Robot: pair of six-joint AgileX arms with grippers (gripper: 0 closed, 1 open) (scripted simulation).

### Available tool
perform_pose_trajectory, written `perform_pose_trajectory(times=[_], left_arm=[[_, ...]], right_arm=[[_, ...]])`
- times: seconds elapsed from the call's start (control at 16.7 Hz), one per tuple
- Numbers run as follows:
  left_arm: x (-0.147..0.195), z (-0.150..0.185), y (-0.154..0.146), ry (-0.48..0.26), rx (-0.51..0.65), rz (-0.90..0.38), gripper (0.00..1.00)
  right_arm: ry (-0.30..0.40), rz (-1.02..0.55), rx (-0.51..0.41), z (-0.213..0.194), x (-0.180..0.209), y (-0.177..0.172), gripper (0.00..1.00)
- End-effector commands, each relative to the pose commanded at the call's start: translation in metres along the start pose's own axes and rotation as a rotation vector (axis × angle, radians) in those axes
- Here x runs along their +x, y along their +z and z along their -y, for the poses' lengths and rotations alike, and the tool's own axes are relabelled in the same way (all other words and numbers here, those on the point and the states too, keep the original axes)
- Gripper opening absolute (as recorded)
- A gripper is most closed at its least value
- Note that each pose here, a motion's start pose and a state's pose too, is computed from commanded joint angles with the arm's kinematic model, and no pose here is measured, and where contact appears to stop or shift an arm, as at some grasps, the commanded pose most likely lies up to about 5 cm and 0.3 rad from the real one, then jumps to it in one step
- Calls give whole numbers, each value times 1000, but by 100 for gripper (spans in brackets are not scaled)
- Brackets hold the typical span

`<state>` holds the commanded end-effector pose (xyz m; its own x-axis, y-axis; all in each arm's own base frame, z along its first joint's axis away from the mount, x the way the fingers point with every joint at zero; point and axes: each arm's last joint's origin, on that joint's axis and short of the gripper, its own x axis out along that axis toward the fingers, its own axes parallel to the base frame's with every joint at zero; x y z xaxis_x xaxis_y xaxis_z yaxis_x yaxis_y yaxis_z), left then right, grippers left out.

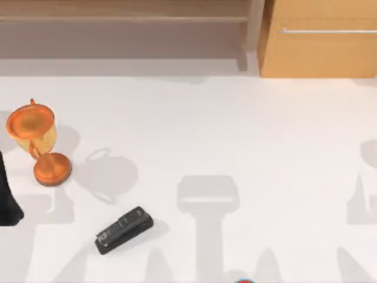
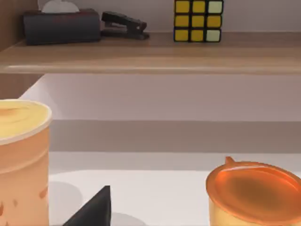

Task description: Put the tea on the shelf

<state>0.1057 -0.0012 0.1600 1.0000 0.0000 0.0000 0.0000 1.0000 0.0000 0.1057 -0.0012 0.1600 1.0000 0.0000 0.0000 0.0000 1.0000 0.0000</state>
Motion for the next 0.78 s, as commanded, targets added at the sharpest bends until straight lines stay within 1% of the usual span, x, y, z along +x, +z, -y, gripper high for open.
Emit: perform_pose_trajectory(times=[0.18, 0.42, 0.6, 0.78], left_arm=[[0, 0, 1, 0, 0, 2, 100], [8, -6, 14, -4, 8, 19, 100], [24, -15, 27, -9, 17, 18, 100], [49, -32, 34, -13, 25, 2, 100]], right_arm=[[0, 0, 0, 0, 0, 0, 100], [0, 0, 0, 0, 0, 0, 100], [0, 0, 0, 0, 0, 0, 100], [0, 0, 0, 0, 0, 0, 100]])
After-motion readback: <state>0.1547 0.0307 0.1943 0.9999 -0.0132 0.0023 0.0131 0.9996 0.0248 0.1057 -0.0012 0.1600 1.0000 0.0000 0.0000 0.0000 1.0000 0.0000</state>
